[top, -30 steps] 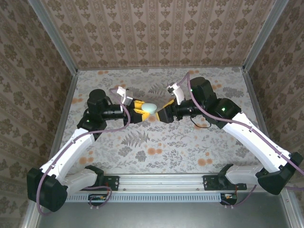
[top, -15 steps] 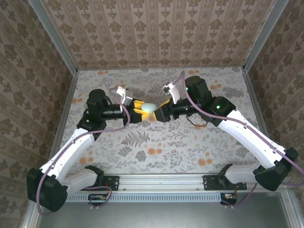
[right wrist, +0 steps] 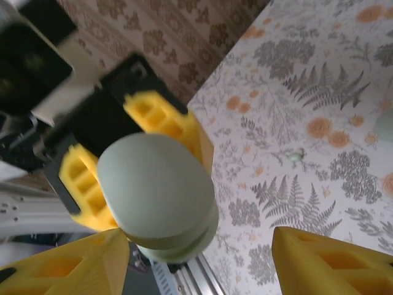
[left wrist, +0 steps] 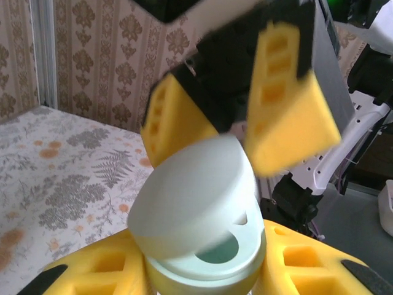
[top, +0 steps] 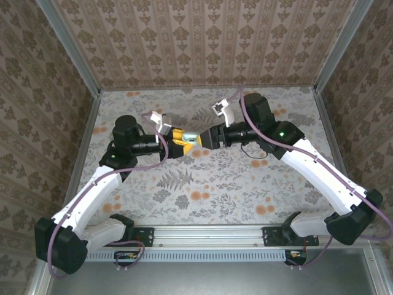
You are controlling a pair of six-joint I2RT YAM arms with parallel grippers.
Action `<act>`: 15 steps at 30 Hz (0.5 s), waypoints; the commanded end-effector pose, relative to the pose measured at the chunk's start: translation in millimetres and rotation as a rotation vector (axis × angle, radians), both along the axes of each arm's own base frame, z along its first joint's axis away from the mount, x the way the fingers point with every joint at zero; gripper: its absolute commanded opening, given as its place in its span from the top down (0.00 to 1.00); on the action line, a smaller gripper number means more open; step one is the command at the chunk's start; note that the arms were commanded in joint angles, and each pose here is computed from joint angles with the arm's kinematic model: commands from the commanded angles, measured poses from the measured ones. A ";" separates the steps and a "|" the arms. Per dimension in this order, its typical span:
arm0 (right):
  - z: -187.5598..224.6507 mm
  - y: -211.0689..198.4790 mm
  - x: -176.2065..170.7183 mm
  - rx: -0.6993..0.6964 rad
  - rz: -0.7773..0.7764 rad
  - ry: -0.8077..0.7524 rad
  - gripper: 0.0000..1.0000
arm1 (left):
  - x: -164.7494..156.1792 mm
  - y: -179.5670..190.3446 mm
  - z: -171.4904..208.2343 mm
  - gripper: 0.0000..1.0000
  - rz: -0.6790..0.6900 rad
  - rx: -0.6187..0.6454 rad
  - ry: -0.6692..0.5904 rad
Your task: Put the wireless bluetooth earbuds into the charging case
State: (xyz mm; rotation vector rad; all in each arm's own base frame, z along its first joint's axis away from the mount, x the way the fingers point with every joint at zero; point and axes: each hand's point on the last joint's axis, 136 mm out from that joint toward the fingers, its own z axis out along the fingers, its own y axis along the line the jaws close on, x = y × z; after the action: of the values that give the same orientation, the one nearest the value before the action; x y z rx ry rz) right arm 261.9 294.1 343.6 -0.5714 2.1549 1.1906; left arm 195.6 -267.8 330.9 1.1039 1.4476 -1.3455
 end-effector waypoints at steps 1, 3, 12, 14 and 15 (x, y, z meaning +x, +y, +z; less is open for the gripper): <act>2.1 -7.0 23.0 0.031 -0.097 0.035 0.37 | -21.6 0.2 17.4 0.82 -0.096 -0.035 -0.065; 1.1 -5.6 23.4 0.041 -0.094 0.048 0.37 | -21.6 -0.2 17.0 0.82 -0.097 -0.034 -0.064; -12.0 -18.0 31.8 0.038 -0.179 0.126 0.36 | -14.7 1.5 11.4 0.84 -0.057 -0.017 -0.057; -15.0 -23.0 35.0 0.049 -0.206 0.144 0.36 | -11.5 2.0 9.2 0.84 -0.040 -0.013 -0.051; -14.0 -23.5 34.5 0.060 -0.206 0.145 0.36 | -8.4 2.8 7.5 0.84 -0.024 -0.009 -0.046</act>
State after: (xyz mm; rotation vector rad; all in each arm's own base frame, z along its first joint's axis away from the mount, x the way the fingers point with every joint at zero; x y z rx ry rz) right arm 284.5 283.8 331.4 -0.3593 2.2278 1.2312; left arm 192.7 -268.6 328.5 1.1103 1.4589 -1.3565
